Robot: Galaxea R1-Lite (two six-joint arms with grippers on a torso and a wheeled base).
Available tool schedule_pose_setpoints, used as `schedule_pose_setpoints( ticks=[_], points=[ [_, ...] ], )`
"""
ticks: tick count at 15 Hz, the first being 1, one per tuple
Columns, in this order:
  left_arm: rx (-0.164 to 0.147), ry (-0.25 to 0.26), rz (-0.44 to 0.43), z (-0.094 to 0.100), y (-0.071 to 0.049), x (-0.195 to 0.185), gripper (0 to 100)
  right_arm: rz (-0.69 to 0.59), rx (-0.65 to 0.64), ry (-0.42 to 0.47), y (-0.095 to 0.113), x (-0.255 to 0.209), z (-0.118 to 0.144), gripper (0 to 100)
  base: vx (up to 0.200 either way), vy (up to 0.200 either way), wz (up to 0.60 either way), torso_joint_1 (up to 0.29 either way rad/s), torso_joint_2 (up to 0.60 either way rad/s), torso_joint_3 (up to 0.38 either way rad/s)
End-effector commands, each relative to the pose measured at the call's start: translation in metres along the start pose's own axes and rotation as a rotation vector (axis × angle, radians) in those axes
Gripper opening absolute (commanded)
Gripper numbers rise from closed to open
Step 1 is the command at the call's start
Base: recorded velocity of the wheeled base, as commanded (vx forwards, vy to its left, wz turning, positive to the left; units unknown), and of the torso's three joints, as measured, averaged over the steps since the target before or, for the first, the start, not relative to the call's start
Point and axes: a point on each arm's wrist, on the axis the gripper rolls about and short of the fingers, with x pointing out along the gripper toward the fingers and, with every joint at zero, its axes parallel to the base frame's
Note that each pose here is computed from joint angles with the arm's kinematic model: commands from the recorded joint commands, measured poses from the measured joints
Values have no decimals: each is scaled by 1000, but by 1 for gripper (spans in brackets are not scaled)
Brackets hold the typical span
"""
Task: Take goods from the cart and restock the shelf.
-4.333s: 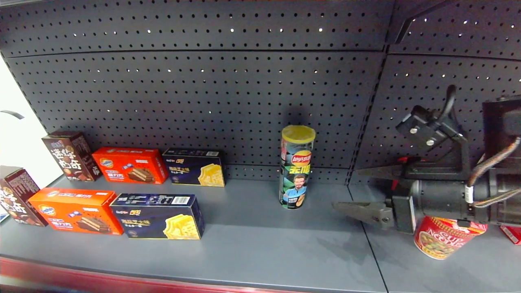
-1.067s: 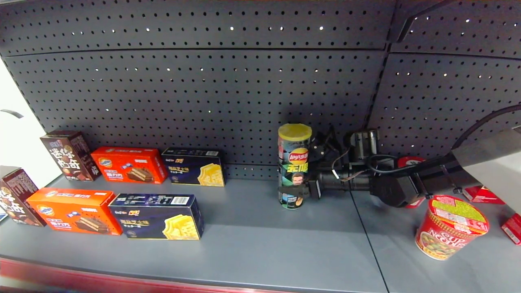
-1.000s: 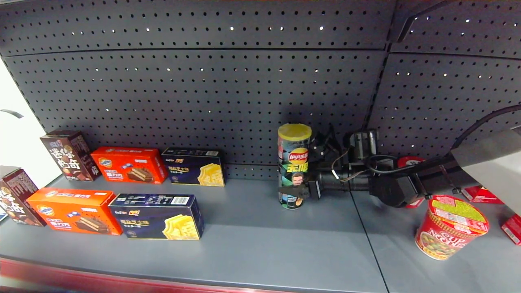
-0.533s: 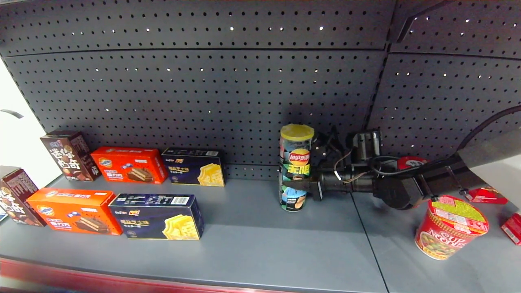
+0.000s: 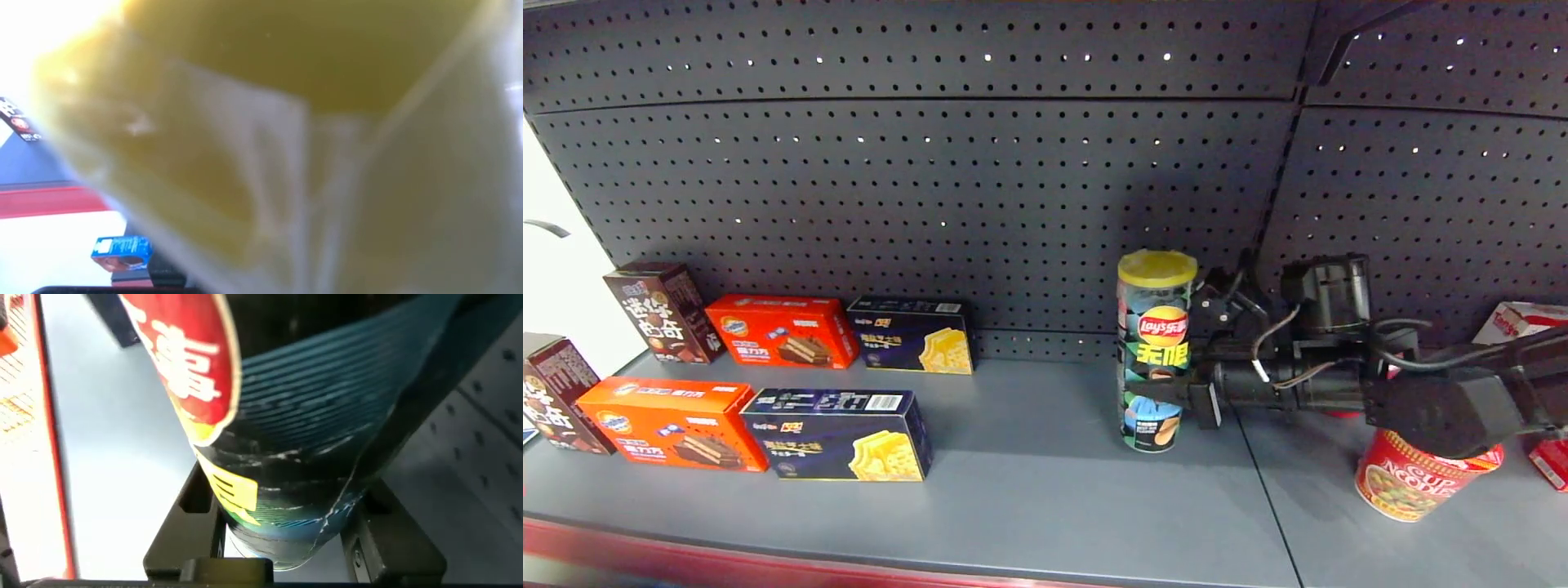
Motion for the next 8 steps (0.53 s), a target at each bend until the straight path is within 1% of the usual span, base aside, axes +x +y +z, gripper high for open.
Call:
schedule_pose_setpoints(
  ticks=[1,2,4,5,7,8],
  points=[
    [2,-12,0,0,0,-2,0,-20,-33,-53,20,-33,17,0,0,0,0,0,0,0],
    [2,-15,2,0,0,-3,0,-19,-33,-60,26,-40,18,0,0,0,0,0,0,0],
    [1,-28,0,4,0,-4,0,-4,-14,-73,45,-59,14,0,0,0,0,0,0,0],
    [1,-32,2,4,0,-4,0,-1,-9,-74,47,-60,12,0,0,0,0,0,0,0],
    [-5,-36,9,6,0,-6,0,0,-10,-130,53,-61,6,0,0,0,0,0,0,0],
    [-5,-38,12,5,0,-6,0,-12,3,-134,58,-59,0,0,0,0,0,0,0,0]
  ],
)
